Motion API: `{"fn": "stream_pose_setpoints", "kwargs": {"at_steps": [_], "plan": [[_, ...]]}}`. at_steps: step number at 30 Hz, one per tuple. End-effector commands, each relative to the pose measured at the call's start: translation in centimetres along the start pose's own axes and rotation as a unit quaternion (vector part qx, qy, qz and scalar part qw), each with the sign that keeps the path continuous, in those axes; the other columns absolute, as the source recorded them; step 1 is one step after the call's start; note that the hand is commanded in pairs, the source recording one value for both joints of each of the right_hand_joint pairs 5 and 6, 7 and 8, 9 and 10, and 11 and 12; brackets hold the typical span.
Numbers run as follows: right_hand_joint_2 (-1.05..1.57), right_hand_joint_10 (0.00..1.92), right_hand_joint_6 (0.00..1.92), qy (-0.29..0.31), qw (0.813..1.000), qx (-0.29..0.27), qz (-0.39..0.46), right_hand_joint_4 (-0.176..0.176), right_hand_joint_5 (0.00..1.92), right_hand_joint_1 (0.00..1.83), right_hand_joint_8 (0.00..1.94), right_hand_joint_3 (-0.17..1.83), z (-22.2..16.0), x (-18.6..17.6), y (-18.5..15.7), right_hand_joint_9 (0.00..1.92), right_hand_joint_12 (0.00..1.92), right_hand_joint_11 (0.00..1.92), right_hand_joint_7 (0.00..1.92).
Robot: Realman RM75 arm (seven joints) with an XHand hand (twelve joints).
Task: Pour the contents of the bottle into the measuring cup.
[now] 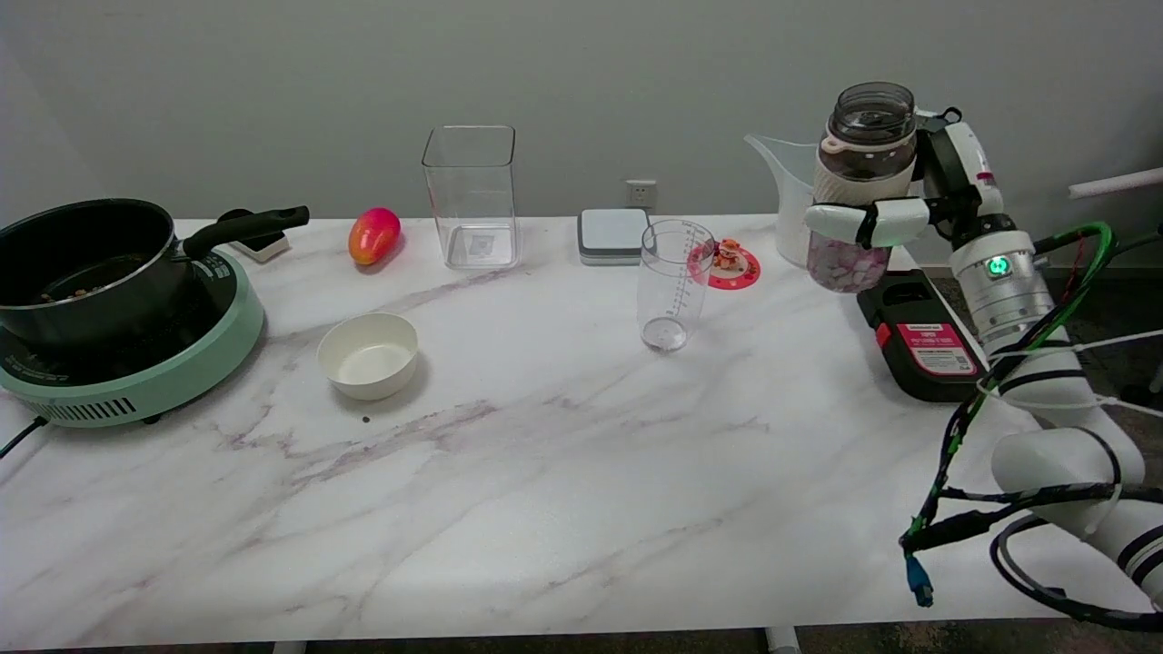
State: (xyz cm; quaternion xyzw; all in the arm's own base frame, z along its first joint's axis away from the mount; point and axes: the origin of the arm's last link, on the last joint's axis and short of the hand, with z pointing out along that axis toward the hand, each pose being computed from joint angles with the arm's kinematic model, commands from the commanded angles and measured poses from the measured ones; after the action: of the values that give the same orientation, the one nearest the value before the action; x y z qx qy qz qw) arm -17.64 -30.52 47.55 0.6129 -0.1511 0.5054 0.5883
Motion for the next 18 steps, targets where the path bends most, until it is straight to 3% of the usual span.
{"fn": "stream_pose_setpoints", "kwargs": {"at_steps": [1, 10, 18], "plan": [[0.66, 1.33, 1.13, -0.048, 0.966, 0.001, -0.253, 0.000, 1.13, 1.36, 1.41, 0.79, 4.1, 2.2, -2.4, 1.33, 1.02, 1.02, 1.41], [0.55, 1.30, 1.11, -0.126, 0.951, 0.024, -0.281, 0.000, 1.11, 1.37, 1.38, 0.87, 7.5, -0.9, -3.5, 1.30, 0.99, 0.99, 1.38], [0.51, 1.29, 1.09, -0.155, 0.933, 0.036, -0.324, 0.000, 1.09, 1.38, 1.37, 0.89, 8.6, -1.3, -3.7, 1.29, 0.97, 0.97, 1.37]]}}
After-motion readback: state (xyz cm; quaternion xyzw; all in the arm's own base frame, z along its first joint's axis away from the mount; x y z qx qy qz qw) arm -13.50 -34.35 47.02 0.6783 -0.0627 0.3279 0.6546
